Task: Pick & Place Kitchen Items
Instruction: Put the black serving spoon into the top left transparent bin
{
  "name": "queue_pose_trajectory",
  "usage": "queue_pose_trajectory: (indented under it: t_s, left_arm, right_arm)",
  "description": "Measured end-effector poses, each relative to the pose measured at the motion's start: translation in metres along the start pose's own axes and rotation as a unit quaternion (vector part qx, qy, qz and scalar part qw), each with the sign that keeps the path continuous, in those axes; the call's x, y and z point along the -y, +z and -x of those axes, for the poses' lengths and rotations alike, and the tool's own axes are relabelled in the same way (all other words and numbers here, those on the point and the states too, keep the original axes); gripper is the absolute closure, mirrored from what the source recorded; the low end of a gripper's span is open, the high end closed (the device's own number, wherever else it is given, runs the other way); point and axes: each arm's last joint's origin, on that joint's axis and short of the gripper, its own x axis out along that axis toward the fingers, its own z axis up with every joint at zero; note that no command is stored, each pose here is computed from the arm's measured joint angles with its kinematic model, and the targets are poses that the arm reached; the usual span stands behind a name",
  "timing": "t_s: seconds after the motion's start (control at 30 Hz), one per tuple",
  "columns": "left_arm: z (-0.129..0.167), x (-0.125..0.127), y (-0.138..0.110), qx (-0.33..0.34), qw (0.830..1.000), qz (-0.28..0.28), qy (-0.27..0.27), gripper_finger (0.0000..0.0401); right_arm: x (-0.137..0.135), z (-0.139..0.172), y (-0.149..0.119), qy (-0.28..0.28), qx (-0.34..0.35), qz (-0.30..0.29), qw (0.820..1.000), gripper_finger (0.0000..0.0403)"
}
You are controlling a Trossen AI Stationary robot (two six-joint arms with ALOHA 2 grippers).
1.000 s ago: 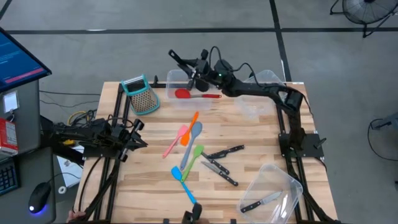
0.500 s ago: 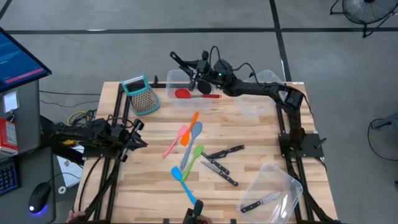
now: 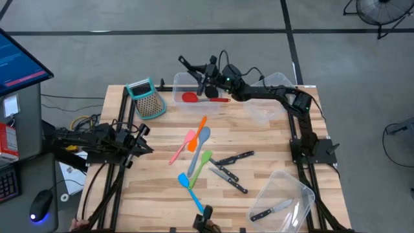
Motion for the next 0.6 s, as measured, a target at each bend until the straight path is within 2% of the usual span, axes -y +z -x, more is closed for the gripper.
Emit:
queue_pose_trajectory:
  t_s: [0.13, 0.3, 0.4, 0.6]
  left_arm:
    - [0.0, 0.0, 0.0, 0.0, 1.0, 0.0, 0.0, 0.0393]
    - [0.0, 0.0, 0.0, 0.0, 1.0, 0.0, 0.0, 0.0393]
    - [0.0, 0.0, 0.0, 0.001, 1.0, 0.0, 0.0, 0.0393]
    - [0.0, 0.0, 0.001, 0.003, 1.0, -0.001, 0.0, 0.0393]
  right_arm:
    - [0.002, -0.007, -0.02, -0.002, -0.005, -0.016, 1.0, 0.0325]
    - [0.005, -0.012, -0.012, -0.004, 0.007, -0.012, 1.0, 0.0325]
    - [0.006, -0.013, -0.014, -0.004, -0.015, -0.015, 1.0, 0.0325]
    - [0.01, -0.015, -0.016, -0.007, -0.045, -0.021, 0.999, 0.0296]
